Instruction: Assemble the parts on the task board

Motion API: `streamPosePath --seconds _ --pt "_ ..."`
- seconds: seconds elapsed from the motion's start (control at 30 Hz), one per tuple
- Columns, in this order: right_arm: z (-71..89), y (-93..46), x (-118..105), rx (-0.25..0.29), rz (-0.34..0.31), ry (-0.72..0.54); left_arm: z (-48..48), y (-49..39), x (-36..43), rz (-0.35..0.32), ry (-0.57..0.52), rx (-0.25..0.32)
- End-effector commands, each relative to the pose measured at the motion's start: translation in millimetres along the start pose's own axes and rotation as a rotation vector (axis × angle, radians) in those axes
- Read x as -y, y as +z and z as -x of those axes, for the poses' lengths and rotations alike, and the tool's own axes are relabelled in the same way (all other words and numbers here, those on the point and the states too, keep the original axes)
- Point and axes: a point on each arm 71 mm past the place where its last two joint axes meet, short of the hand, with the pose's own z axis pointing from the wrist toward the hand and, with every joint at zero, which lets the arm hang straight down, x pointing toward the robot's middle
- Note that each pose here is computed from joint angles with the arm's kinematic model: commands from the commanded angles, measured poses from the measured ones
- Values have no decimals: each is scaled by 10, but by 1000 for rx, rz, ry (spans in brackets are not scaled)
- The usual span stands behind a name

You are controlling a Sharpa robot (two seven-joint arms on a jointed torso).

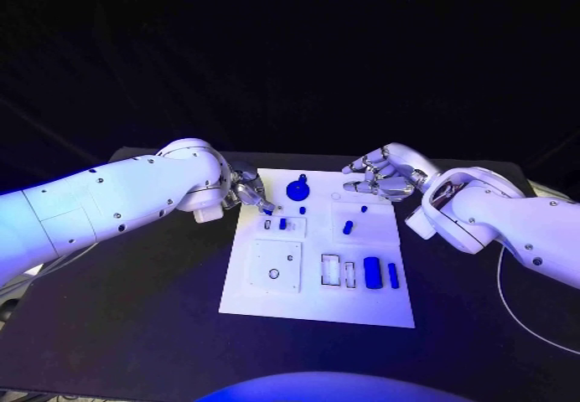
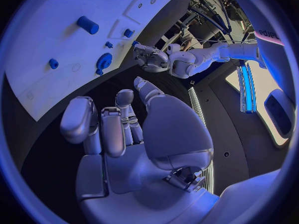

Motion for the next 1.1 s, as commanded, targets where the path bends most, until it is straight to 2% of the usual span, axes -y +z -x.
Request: streamPosePath --seconds 0.03,0.27,0.57,0.77,1.1 --pt "-15 -2 -2 -15 2 0 0 -2 35 -51 26 66" --pt "-19 -4 4 -16 1 0 -77 31 0 -45 53 50" --pt "-25 -6 7 -18 1 1 -172 59 -27 -24 95 -13" --pt "-25 -8 9 -18 0 1 -198 65 -52 -7 114 -44" --pt "-25 -9 10 -18 0 2 -214 65 -75 16 135 -63"
